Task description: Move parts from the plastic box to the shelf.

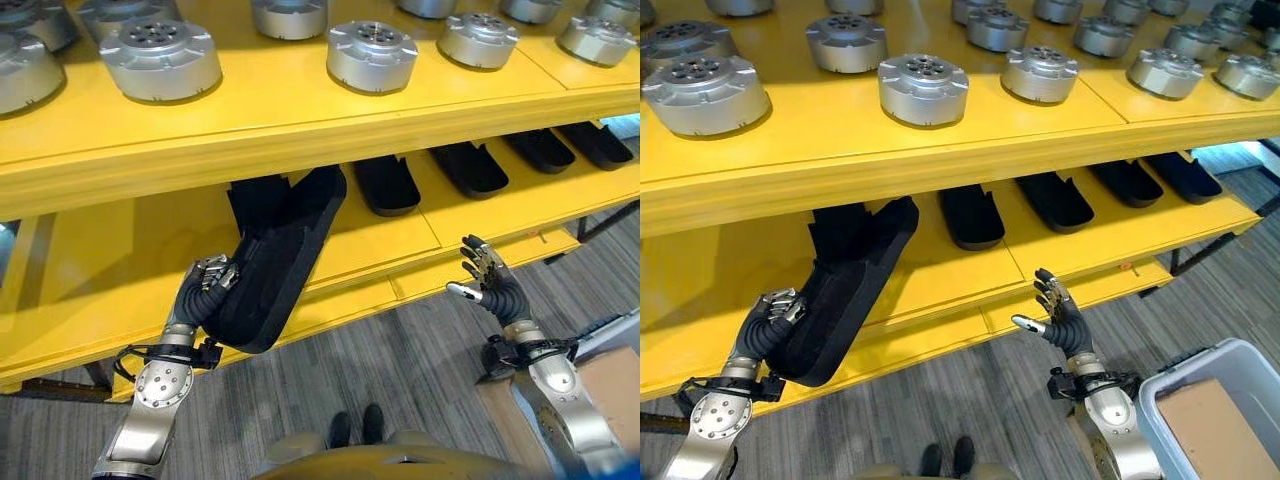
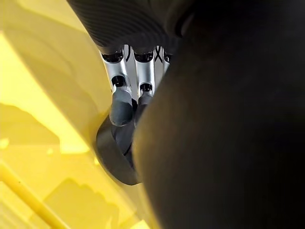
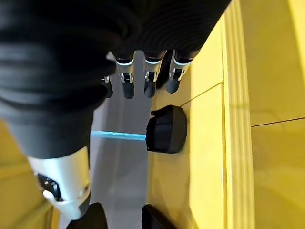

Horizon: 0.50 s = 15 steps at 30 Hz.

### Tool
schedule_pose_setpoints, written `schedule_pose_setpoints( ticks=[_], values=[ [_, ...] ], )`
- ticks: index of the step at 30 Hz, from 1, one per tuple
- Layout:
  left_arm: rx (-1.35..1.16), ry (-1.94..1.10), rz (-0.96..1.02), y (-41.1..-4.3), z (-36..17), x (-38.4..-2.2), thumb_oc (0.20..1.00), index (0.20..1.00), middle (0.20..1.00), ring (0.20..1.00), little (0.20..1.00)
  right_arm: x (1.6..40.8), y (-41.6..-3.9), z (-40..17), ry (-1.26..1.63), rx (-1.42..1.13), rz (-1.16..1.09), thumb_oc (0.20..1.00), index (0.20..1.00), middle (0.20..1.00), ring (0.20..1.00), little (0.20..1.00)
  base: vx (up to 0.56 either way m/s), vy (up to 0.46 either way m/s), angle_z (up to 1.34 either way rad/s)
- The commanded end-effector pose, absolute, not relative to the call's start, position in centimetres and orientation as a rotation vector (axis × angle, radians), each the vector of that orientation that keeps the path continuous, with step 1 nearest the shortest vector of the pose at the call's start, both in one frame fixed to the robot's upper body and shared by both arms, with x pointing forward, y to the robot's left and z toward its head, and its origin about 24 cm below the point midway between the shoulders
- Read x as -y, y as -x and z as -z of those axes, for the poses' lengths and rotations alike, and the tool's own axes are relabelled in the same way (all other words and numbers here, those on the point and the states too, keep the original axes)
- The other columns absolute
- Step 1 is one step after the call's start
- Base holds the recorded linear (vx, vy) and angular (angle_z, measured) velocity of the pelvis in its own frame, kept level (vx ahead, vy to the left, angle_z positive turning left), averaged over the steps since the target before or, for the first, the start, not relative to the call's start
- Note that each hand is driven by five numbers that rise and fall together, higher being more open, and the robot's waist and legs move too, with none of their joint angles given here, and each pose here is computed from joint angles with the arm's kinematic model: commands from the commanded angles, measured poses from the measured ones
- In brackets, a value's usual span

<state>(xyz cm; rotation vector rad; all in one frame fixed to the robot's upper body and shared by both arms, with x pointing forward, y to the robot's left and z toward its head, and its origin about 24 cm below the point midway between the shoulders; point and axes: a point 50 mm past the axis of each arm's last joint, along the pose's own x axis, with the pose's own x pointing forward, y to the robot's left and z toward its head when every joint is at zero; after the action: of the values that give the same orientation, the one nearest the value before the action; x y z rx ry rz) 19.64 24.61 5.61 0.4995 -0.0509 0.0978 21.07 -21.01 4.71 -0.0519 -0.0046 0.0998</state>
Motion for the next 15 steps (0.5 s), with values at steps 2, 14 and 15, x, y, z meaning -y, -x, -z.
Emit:
schedule_pose_setpoints(
  ticks=[2, 14, 15],
  values=[
    [0.302, -0.441, -0.104, -20.7, -10.1, -23.8, 0.2, 0.2, 0.2, 0.2, 0.2, 21.8, -22.7, -7.7, 0.046, 0.177, -0.041, 1.0, 1.0, 1.0, 1.0, 1.0, 0.0, 0.048, 0.55],
    [0.365, -0.444, -0.099, -22.0, -11.2, -23.3, 0.2, 0.2, 0.2, 0.2, 0.2, 22.3, -22.4, -7.0, 0.019, 0.154, 0.015, 1.0, 1.0, 1.0, 1.0, 1.0, 0.08, 0.277, 0.27],
    [0.371, -0.452, -0.098, -22.0, -11.4, -23.3, 0.2, 0.2, 0.2, 0.2, 0.2, 22.2, -22.4, -6.9, 0.009, 0.153, 0.017, 1.0, 1.0, 1.0, 1.0, 1.0, 0.07, 0.298, 0.38]
  ],
)
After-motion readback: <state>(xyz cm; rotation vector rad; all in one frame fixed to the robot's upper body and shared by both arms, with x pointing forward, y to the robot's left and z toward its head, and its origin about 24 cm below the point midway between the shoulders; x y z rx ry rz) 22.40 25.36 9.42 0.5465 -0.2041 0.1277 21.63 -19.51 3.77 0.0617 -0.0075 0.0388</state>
